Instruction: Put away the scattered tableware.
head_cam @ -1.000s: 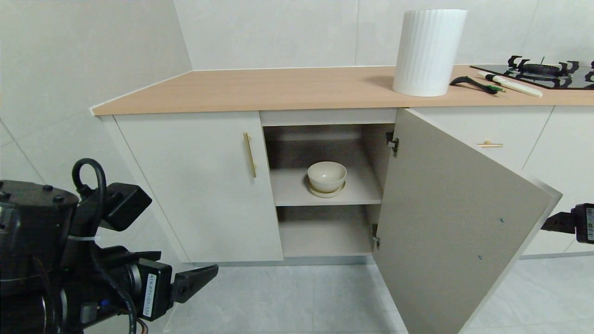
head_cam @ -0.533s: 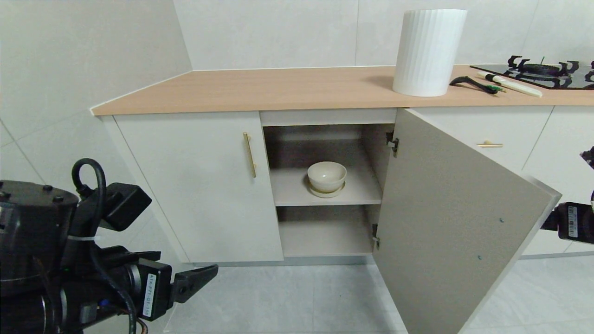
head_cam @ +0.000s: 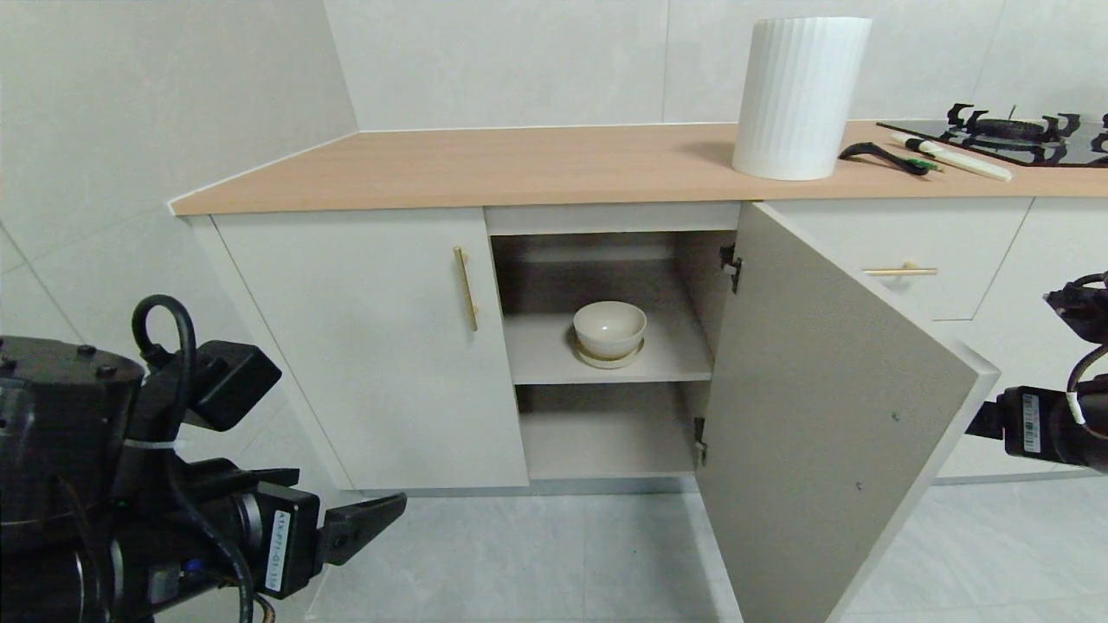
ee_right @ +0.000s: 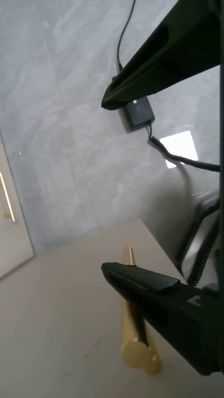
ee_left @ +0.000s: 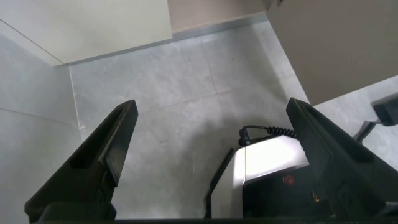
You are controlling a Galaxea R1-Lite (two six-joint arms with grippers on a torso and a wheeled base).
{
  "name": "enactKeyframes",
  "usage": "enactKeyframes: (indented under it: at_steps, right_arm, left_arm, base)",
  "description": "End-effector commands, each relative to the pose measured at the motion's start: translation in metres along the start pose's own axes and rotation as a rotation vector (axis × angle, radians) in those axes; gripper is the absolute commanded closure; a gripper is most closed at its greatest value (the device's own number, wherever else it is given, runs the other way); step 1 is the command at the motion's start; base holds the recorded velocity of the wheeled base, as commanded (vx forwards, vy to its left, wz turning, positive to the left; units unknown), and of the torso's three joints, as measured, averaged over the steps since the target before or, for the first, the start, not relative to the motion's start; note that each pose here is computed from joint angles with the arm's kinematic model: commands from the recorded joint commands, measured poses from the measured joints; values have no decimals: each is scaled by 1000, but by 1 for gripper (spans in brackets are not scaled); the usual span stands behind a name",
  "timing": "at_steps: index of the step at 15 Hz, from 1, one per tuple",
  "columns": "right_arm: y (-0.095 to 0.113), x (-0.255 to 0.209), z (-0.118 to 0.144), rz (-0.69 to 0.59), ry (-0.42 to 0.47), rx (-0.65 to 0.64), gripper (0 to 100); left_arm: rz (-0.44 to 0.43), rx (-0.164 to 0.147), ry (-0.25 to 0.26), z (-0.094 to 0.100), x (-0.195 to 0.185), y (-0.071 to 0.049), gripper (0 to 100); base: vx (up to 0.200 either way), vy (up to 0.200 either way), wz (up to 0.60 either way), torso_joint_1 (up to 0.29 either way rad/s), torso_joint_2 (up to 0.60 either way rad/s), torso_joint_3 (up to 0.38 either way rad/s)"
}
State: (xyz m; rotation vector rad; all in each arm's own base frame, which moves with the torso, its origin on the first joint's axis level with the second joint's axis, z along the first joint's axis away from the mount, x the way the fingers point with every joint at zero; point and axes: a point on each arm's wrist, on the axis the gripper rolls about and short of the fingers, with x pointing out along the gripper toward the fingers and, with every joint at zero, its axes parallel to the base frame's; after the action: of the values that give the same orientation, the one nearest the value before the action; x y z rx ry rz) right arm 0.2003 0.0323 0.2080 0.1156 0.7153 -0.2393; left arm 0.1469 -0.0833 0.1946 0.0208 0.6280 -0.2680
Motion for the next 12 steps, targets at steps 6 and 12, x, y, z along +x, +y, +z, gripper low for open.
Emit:
enactKeyframes:
  at_steps: [6, 12]
  right_arm:
    - [49, -3, -18, 153, 53, -123, 0]
    - [113, 31, -5, 227, 67, -203, 0]
  left_arm:
    - [1, -3, -7, 1, -1, 0, 0]
    - [-1, -18, -30, 5, -2, 0, 0]
  base:
    - [0, 0, 0, 0, 0, 0]
    - [0, 0, 0, 0, 0, 0]
